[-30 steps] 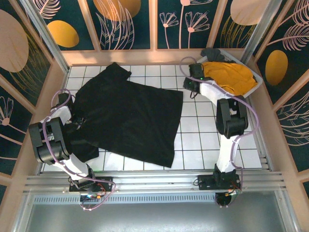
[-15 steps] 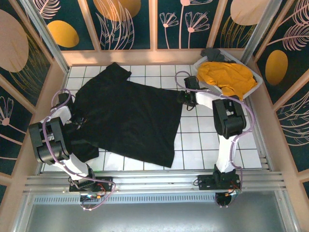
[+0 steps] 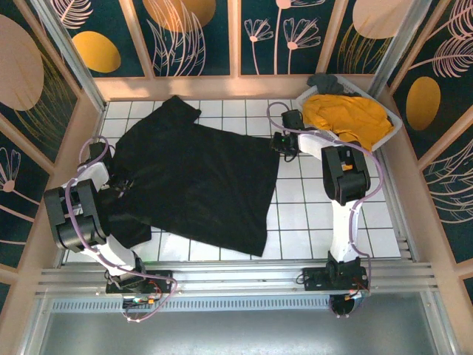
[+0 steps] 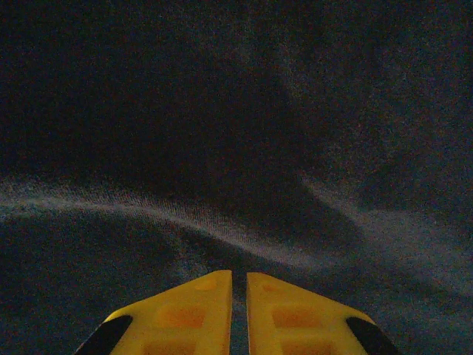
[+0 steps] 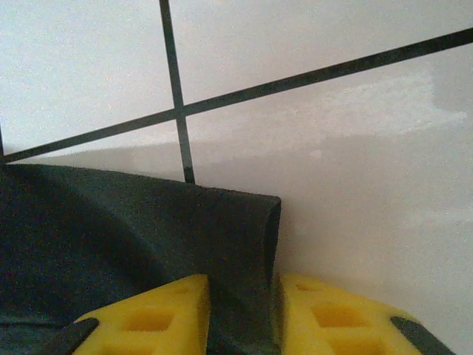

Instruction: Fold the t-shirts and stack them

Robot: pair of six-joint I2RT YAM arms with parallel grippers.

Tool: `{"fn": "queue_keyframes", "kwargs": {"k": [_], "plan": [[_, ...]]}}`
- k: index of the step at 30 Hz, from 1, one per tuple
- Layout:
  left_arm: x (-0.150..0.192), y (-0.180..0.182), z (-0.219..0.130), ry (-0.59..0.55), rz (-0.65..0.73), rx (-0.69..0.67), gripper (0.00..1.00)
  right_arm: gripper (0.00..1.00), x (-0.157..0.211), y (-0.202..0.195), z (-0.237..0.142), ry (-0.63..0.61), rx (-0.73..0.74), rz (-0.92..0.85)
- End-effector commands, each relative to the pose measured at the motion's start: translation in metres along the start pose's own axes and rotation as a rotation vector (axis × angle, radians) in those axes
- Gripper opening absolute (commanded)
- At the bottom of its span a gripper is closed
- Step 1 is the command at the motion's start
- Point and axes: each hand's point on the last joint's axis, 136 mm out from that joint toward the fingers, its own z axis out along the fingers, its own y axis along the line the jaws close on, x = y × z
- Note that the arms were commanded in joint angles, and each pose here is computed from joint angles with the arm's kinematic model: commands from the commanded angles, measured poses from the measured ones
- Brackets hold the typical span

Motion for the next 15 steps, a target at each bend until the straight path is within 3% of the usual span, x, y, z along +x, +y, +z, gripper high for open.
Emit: {"fn": "queue_keyframes", "kwargs": {"k": [1, 10, 15], "plan": [[-0.005, -0.012, -0.007, -0.017, 0.017, 0.033, 0.15, 0.23, -0.004, 0.003, -0.002, 0.008, -0.014, -0.006], [-0.004, -0.011, -0.006, -0.015, 0.018, 0.029, 0.14, 0.00, -0.011, -0.001, -0.018, 0.000, 0.016, 0.034], [-0.004, -0.010, -0.005, -0.014, 0.020, 0.023, 0.14, 0.00, -0.026, 0.003, -0.031, -0.018, -0.004, 0.066]]}}
